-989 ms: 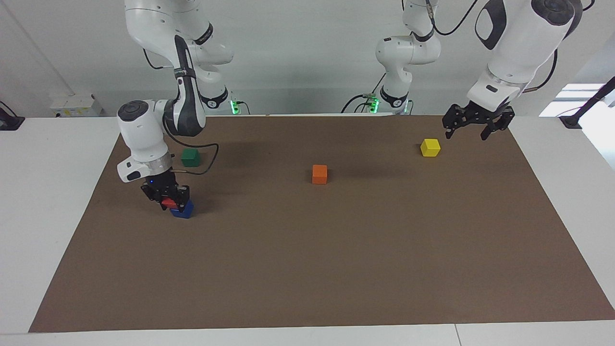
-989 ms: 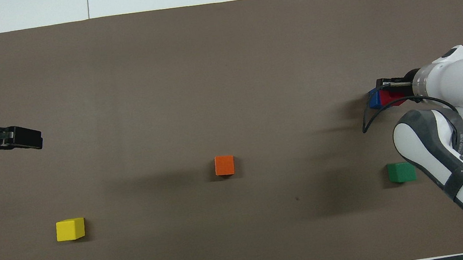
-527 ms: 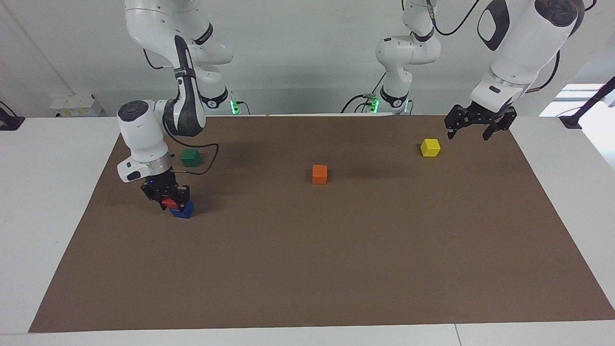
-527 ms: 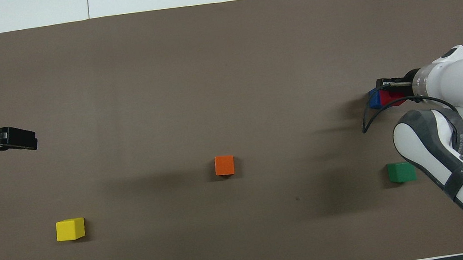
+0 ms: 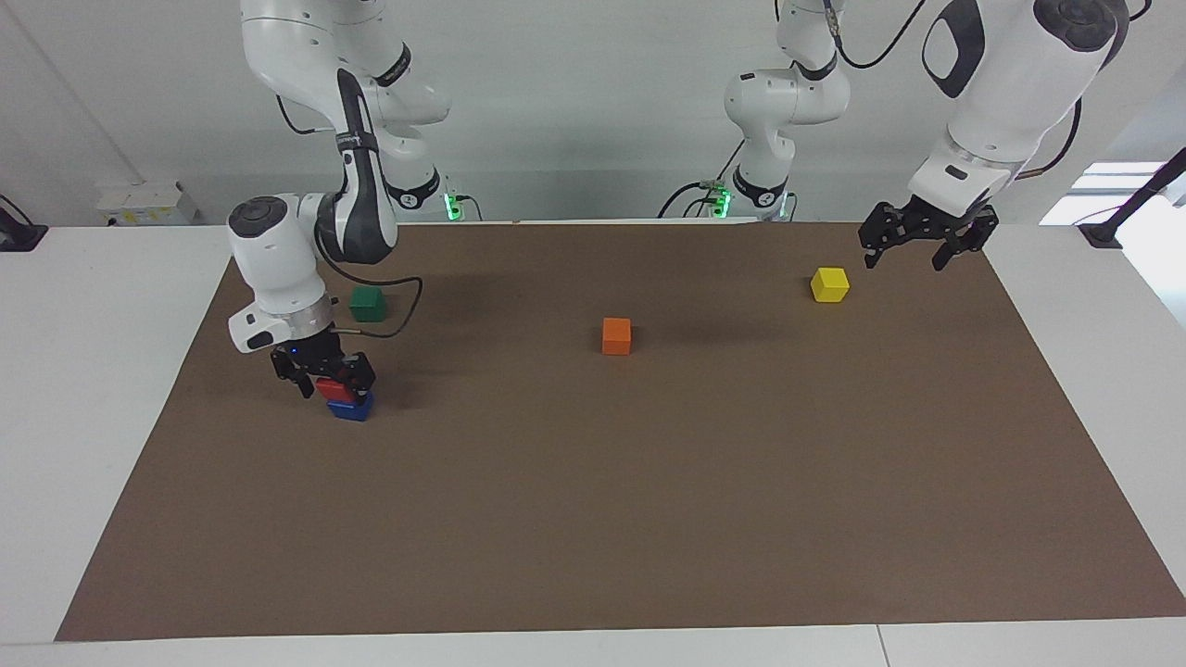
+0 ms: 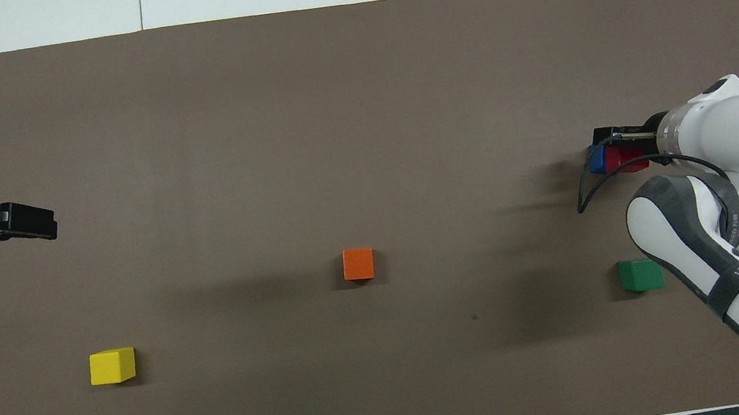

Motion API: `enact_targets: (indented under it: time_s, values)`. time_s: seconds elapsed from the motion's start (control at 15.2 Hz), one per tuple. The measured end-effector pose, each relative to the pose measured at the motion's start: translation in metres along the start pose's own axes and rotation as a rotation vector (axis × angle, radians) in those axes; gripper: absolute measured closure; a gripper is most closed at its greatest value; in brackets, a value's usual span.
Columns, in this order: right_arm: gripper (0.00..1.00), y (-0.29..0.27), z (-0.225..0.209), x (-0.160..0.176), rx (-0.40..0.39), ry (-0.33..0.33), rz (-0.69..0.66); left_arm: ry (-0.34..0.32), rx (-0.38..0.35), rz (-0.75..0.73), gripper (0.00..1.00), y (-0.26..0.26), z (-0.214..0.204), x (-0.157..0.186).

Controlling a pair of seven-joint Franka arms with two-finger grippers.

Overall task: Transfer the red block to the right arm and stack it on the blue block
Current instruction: 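Open the right gripper and lift it away from the stack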

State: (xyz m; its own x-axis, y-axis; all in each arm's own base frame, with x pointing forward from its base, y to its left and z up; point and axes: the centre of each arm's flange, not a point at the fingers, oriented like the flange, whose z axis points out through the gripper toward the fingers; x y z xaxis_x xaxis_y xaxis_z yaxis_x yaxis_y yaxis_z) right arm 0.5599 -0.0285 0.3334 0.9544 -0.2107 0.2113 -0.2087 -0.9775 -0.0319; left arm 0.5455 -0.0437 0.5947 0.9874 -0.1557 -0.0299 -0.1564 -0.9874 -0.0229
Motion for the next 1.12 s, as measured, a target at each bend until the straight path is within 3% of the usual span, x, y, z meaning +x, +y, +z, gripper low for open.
enact_targets:
  time_s: [0.26, 0.66, 0.92, 1.12]
  values:
    - [0.0, -0.004, -0.03, 0.023, -0.012, -0.073, 0.001, 0.0, 0.0, 0.0, 0.0, 0.0, 0.0, 0.0]
    - [0.0, -0.014, -0.129, 0.059, -0.031, -0.214, -0.046, 0.0, 0.0, 0.0, 0.0, 0.0, 0.0, 0.0]
    - [0.0, -0.021, -0.196, 0.054, -0.043, -0.308, -0.066, 0.0, 0.0, 0.0, 0.0, 0.0, 0.0, 0.0]
    - [0.0, -0.026, -0.214, 0.048, -0.048, -0.347, -0.077, 0.0, 0.0, 0.0, 0.0, 0.0, 0.0, 0.0]
